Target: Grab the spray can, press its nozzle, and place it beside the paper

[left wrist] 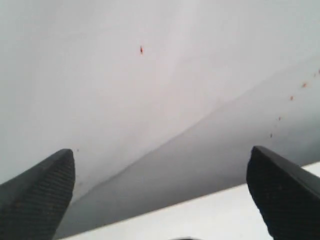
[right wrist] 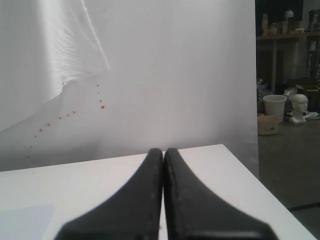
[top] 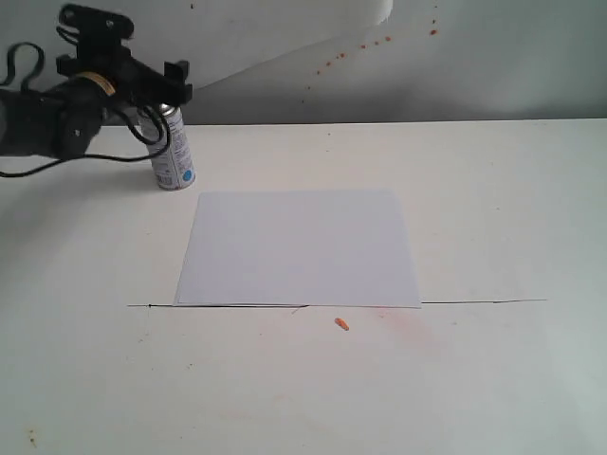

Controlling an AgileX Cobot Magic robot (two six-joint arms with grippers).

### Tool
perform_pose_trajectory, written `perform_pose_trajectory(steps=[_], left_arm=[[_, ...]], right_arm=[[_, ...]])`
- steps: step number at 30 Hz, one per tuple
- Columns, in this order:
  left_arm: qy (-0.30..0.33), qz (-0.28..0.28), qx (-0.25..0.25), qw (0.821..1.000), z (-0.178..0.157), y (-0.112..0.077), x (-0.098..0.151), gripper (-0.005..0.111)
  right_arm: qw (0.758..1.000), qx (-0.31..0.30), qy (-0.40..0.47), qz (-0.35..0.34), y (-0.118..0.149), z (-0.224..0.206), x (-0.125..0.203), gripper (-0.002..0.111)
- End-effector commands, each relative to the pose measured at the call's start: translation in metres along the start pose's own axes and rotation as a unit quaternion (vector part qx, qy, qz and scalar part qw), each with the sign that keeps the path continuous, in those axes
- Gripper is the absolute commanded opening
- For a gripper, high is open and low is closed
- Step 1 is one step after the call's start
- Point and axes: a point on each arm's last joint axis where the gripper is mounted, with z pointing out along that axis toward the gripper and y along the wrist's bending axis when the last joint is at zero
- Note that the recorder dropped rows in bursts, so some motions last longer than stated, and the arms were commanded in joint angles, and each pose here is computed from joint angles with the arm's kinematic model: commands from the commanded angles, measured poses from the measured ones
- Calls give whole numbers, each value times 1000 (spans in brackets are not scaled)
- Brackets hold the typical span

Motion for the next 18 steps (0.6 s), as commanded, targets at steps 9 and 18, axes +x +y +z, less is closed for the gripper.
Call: perform_pose_trajectory(steps=[9,18], left_arm=[[-8,9,-18,1000,-91,18,-136,87],[83,-29,-20,996,-161,22,-173,47]], right_arm=[[1000,0,1,-1,0,0,1,0],[1000,0,1,-1,0,0,1,0]])
